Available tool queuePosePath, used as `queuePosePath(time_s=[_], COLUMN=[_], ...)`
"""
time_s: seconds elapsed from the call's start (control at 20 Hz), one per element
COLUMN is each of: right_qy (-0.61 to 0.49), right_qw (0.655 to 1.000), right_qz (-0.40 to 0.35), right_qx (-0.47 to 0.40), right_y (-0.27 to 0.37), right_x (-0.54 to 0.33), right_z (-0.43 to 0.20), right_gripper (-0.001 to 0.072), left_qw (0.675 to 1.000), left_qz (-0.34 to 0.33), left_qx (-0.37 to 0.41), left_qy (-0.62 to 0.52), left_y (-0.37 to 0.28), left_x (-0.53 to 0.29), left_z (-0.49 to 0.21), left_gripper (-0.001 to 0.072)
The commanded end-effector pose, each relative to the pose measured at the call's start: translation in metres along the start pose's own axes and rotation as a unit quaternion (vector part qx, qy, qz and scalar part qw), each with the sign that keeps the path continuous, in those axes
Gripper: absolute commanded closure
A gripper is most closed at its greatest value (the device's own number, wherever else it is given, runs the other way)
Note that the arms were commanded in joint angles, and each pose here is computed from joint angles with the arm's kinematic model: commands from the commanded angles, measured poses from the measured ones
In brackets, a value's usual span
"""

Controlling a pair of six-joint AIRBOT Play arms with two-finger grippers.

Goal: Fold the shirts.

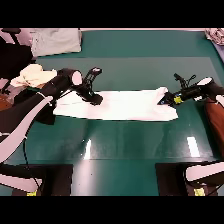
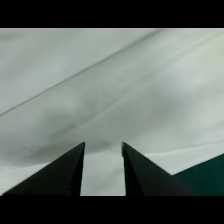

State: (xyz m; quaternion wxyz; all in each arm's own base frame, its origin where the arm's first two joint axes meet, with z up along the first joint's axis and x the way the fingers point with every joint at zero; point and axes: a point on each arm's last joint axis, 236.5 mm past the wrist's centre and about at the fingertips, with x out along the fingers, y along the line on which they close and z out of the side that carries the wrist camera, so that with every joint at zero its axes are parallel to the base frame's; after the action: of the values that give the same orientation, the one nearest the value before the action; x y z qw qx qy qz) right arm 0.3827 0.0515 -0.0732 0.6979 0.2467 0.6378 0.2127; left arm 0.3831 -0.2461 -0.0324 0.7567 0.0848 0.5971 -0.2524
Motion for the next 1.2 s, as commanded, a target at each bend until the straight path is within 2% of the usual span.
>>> queuePosePath(time_s=[0.0,0.2,0.35,0.4,0.45,0.6,0.75,0.85,1.0,1.15], right_qy=[-0.028,-0.060,-0.065,-0.062,-0.057,-0.043,-0.031,-0.033,-0.054,-0.090], right_qw=[0.999,0.997,0.996,0.996,0.997,0.998,0.997,0.997,0.994,0.991], right_qz=[0.019,0.019,0.019,0.020,0.021,0.024,0.028,0.038,0.077,0.090], right_qx=[0.023,0.046,0.055,0.054,0.051,0.036,0.058,0.060,0.055,0.040], right_y=[0.020,0.016,0.011,0.013,0.016,0.028,0.047,0.073,0.135,0.185], right_x=[-0.035,-0.071,-0.078,-0.077,-0.075,-0.065,-0.058,-0.058,-0.060,-0.059], right_z=[0.012,0.019,0.018,0.017,0.016,0.013,0.010,0.008,0.009,0.012], right_gripper=[0.0695,0.0696,0.0695,0.0695,0.0695,0.0695,0.0695,0.0695,0.0695,0.0695], left_qw=[0.999,0.998,0.996,0.995,0.995,0.996,0.997,0.997,0.997,0.996], left_qz=[0.013,0.022,0.059,0.072,0.077,0.079,0.072,0.072,0.060,-0.015], left_qx=[0.014,0.017,0.030,0.035,0.039,0.042,0.022,0.021,0.013,-0.022], left_qy=[0.048,0.056,0.066,0.061,0.046,-0.013,-0.035,-0.035,-0.055,-0.084], left_y=[0.007,0.011,0.029,0.035,0.037,0.037,0.034,0.034,0.029,-0.004], left_x=[0.002,0.002,0.000,-0.001,0.000,0.001,0.001,0.001,0.006,0.012], left_z=[-0.022,-0.026,-0.030,-0.027,-0.019,0.008,0.018,0.018,0.028,0.042], left_gripper=[0.0428,0.0427,0.0429,0.0514,0.0563,0.0563,0.0565,0.0679,0.0679,0.0679])
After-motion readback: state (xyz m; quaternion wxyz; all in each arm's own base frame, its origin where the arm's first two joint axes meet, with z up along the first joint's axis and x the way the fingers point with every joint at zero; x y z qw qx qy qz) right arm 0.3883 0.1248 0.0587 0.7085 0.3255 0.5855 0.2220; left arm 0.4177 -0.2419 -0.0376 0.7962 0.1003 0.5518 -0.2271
